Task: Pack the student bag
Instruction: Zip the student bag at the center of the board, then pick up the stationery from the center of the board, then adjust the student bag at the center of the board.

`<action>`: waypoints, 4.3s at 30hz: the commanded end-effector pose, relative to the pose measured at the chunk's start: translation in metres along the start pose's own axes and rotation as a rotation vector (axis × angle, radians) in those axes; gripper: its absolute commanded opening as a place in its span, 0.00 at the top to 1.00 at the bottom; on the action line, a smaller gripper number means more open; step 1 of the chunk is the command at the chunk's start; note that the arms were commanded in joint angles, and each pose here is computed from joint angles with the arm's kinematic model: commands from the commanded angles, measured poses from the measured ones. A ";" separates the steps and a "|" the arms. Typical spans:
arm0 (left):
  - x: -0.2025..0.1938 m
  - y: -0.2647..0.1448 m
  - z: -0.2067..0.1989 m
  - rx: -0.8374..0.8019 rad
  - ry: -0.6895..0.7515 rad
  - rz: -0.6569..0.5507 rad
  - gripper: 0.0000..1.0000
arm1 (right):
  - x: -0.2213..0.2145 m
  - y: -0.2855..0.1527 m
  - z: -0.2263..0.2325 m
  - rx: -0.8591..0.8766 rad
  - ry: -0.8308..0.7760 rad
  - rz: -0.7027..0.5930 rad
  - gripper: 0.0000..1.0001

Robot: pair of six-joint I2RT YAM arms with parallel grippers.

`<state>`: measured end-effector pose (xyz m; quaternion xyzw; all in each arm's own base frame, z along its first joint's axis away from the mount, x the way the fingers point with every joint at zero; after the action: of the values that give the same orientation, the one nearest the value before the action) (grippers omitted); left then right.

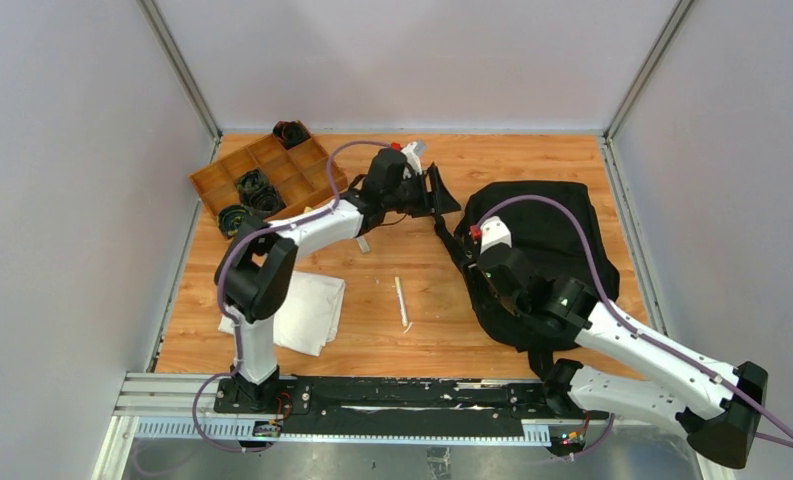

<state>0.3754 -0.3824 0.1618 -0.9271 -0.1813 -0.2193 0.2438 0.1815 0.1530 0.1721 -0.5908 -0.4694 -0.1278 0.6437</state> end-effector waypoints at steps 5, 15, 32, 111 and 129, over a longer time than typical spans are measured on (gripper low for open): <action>0.022 -0.086 0.010 0.324 0.221 -0.120 0.34 | 0.049 -0.014 -0.001 0.003 0.001 -0.104 0.36; 0.002 -0.196 0.058 0.626 0.246 -0.268 0.19 | 0.075 -0.005 0.026 0.117 0.046 -0.147 0.32; -0.012 -0.234 0.068 0.645 0.231 -0.199 0.00 | 0.054 0.064 0.012 0.078 0.166 0.182 0.39; 0.000 -0.048 -0.079 0.065 0.543 0.102 0.04 | -0.003 0.039 -0.077 -0.110 0.655 0.124 1.00; -0.079 0.078 -0.090 -0.056 0.561 0.182 0.24 | 0.026 -0.021 -0.194 -0.360 0.790 -0.071 1.00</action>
<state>0.3452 -0.4944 0.1521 -0.8306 -0.0285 -0.4315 0.3508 0.2666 0.0077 0.2141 -0.5717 -0.1661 -0.4255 0.6816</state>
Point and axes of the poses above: each gripper's point midway between its finger pads, its own y axis out along the fingers, its own z axis along the line the jaws close on, x = y × z, the point moved 2 cm from there along -y, back along the fingers, and after that the axes turned 5 degrees about -y, right-handed, at the moved point
